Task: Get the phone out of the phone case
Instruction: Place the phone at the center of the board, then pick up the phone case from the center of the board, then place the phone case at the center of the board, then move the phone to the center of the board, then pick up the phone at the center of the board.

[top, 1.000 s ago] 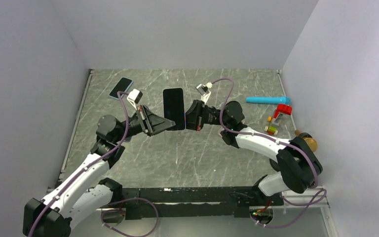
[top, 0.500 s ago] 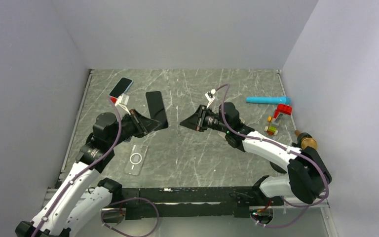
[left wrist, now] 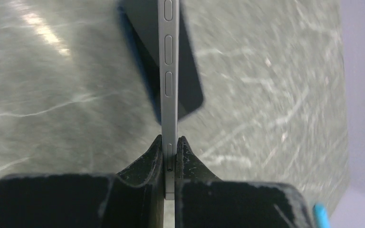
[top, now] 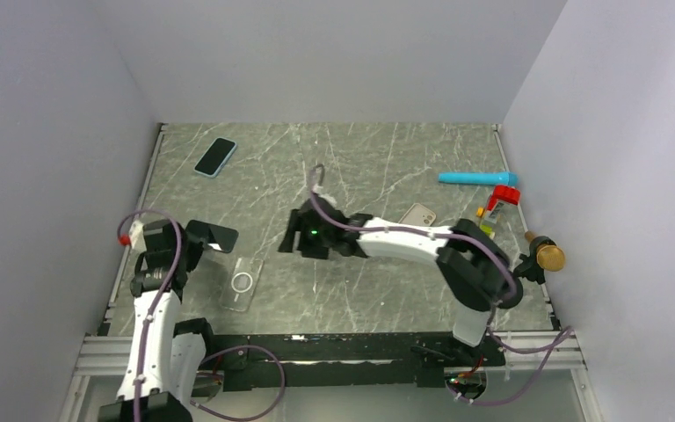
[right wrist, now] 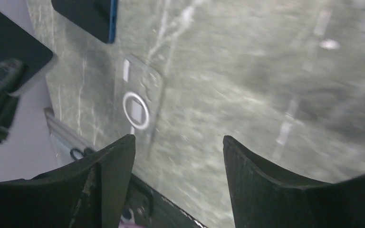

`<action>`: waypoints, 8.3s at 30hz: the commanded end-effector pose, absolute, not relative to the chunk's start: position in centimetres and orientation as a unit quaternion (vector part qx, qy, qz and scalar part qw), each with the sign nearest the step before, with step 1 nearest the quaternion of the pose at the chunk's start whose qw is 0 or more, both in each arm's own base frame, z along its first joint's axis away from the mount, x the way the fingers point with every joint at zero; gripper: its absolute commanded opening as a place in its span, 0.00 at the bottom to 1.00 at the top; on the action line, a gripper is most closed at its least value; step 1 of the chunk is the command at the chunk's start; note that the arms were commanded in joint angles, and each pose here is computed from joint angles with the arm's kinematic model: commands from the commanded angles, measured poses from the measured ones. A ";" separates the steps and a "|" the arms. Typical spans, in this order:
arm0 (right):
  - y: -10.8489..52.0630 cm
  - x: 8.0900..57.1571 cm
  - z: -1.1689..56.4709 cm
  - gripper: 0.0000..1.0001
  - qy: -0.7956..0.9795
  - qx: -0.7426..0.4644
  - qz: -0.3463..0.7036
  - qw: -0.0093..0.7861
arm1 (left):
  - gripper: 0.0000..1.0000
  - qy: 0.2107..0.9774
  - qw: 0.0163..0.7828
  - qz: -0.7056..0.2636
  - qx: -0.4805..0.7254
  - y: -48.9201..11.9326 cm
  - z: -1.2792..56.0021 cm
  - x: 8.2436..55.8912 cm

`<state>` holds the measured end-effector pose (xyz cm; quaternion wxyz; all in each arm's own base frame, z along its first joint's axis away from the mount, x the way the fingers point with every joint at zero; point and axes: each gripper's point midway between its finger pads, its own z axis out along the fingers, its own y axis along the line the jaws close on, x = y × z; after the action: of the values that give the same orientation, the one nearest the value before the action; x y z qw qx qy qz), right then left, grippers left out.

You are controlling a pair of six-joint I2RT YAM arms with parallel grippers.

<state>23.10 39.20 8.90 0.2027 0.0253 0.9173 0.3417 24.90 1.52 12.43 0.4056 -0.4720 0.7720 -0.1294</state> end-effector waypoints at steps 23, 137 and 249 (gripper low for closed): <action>48.4 18.5 0.4 0.91 0.973 0.040 0.095 0.205 | 0.00 0.639 0.386 -0.244 -0.619 3.5 6.0 24.4; 20.2 23.0 21.6 1.00 0.832 -0.033 0.357 0.422 | 0.98 0.834 0.360 -0.253 -0.333 13.0 7.8 55.5; 14.6 21.0 16.7 1.00 0.903 0.083 0.147 0.395 | 0.16 0.975 0.111 -0.074 0.178 -20.3 1.9 35.6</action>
<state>20.42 15.29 15.41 0.3738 0.0774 0.9100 0.1618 34.74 -18.11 1.85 0.0845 0.1451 0.9856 -0.0195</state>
